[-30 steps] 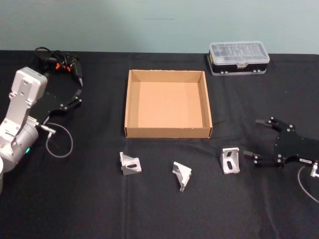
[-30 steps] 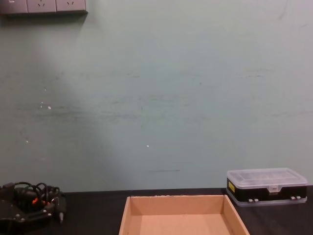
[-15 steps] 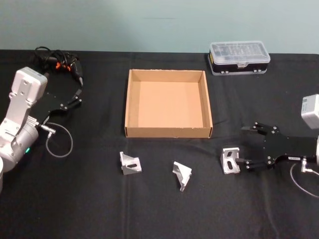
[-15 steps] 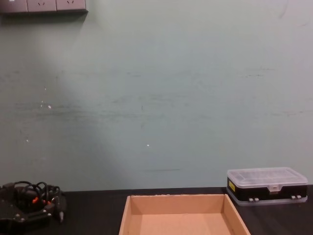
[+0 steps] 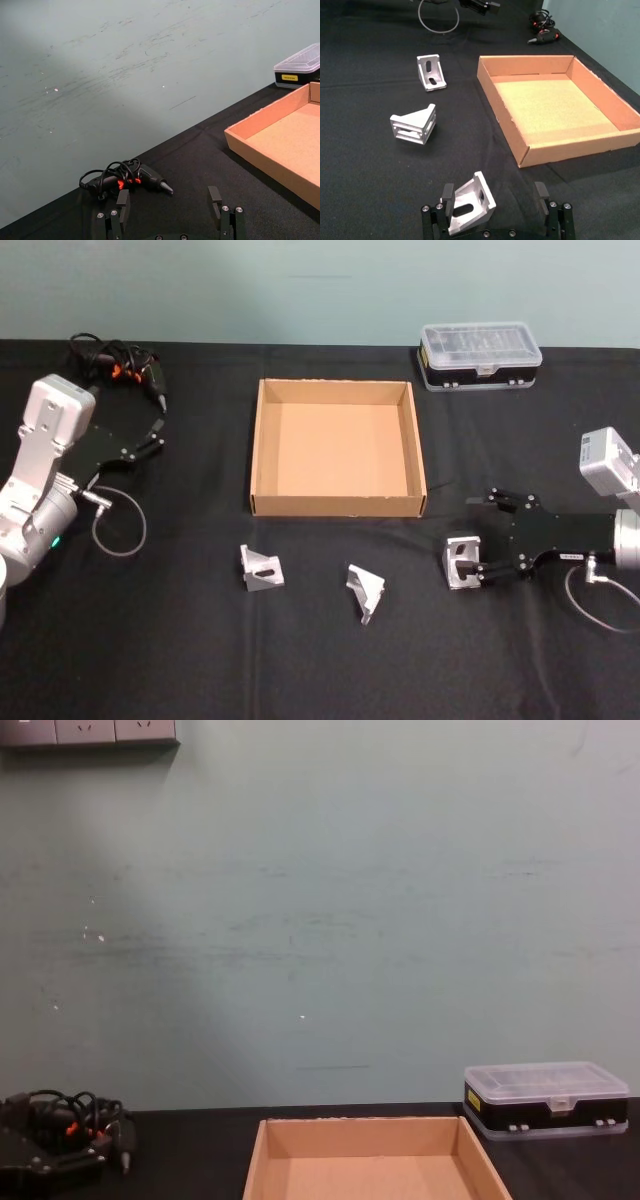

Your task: Use one hand to pick up the angle iron from the table and place it into the box.

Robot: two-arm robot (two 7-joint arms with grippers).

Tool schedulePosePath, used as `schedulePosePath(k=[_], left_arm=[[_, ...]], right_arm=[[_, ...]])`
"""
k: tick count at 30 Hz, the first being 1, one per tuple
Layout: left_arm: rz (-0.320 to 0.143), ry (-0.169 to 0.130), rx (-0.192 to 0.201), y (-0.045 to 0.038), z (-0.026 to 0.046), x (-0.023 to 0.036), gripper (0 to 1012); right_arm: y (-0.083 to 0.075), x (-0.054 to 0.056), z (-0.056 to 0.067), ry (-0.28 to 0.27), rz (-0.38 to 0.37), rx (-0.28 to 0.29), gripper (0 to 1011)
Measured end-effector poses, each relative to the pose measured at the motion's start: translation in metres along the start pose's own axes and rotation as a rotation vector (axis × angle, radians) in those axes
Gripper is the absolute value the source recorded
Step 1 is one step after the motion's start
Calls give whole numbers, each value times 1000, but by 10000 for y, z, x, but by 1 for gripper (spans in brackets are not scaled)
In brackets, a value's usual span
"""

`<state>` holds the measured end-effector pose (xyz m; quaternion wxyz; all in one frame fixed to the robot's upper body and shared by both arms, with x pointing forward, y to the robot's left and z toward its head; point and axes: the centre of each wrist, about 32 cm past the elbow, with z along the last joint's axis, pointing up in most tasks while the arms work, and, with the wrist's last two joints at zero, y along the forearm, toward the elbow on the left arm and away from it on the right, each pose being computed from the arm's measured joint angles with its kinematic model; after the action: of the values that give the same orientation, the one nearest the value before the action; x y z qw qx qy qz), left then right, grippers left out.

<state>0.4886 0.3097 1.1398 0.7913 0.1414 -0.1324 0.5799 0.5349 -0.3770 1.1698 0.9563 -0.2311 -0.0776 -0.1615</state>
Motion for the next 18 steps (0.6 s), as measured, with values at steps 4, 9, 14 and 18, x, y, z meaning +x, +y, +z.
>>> schedulePosePath(k=[4, 9, 14, 18], left_arm=[[0, 0, 0, 0, 0, 0, 1011], [0, 0, 0, 0, 0, 0, 1011], [0, 0, 0, 0, 0, 0, 1011], [0, 0, 0, 0, 0, 0, 1011]], right_arm=[[7, 2, 2, 1, 1, 2, 1002], [6, 2, 1, 1, 1, 2, 995], [4, 2, 1, 0, 1, 1, 887], [2, 1, 1, 0, 1, 1, 786]])
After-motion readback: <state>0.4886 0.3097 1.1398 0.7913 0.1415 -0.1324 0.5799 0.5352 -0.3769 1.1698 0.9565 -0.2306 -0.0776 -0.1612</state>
